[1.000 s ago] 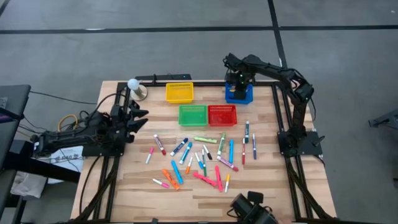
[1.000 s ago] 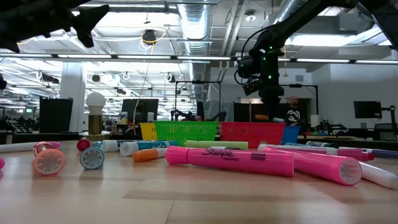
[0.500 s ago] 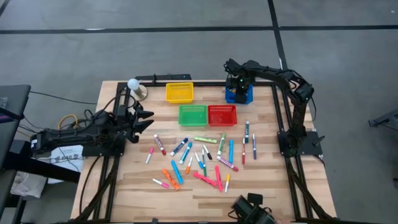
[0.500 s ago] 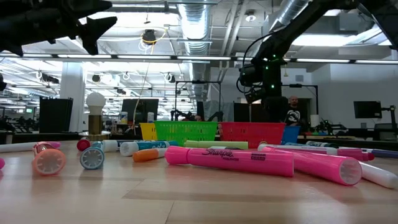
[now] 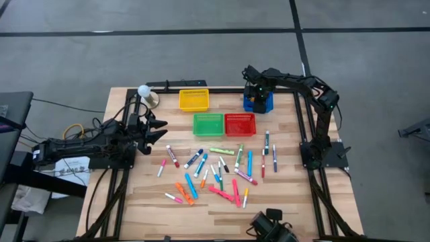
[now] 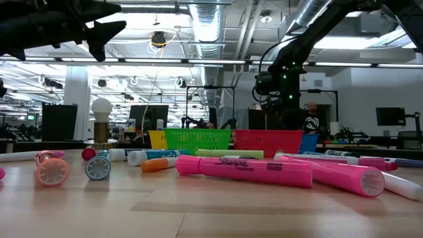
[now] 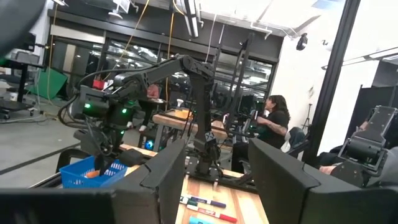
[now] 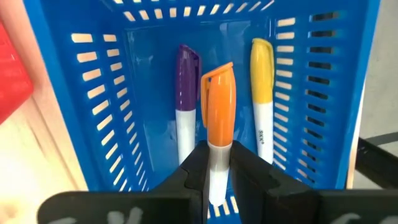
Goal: Pick & Place Markers
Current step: Put the orange highlighter into the blue bin
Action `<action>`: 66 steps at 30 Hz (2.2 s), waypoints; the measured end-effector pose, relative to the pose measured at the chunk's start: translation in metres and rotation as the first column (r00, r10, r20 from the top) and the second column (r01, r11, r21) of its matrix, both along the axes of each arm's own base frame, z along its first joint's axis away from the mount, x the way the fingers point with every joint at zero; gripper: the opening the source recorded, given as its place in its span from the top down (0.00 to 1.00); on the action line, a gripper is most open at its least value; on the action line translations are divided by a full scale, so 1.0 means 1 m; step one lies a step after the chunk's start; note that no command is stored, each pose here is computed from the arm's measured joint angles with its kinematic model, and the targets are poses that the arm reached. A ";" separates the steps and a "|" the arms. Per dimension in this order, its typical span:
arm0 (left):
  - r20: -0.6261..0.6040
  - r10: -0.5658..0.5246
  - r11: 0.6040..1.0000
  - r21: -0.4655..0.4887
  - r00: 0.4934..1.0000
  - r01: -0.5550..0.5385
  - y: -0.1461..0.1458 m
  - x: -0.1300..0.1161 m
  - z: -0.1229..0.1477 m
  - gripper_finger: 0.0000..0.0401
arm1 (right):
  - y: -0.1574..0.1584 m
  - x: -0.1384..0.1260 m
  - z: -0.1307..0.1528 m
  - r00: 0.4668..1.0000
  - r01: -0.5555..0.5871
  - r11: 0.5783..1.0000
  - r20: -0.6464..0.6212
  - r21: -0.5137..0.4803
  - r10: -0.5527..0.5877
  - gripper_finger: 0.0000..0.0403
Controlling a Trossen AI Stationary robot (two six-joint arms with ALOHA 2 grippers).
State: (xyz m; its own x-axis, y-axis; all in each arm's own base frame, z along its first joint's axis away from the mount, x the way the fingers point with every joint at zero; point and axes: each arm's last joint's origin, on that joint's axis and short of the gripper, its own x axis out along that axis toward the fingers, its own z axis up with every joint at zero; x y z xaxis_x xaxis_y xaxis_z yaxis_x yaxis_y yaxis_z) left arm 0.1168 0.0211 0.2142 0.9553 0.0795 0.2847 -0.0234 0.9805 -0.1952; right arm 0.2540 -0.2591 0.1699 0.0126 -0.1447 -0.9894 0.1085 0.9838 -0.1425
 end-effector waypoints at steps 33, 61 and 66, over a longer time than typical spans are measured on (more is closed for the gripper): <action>0.001 0.000 1.000 0.000 1.000 0.000 0.000 0.000 0.000 0.56 | -0.012 0.001 -0.024 0.999 0.043 0.999 -0.006 0.030 -0.042 0.87; 0.005 -0.001 1.000 0.001 1.000 0.001 0.000 0.000 0.000 0.56 | -0.012 0.002 -0.024 0.995 0.019 0.998 -0.094 -0.067 -0.025 0.86; 0.006 0.000 1.000 0.001 1.000 0.000 0.000 0.000 0.001 0.56 | -0.010 0.003 -0.024 0.997 0.010 0.999 -0.080 -0.034 -0.013 0.78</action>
State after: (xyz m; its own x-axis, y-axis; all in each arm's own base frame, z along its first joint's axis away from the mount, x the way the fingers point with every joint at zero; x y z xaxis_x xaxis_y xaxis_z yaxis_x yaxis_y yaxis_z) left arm 0.1166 0.0211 0.2148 0.9535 0.0789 0.2909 -0.0219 0.9807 -0.1943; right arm 0.2566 -0.2691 0.1458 -0.0682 -0.1779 -0.9817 0.1066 0.9770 -0.1845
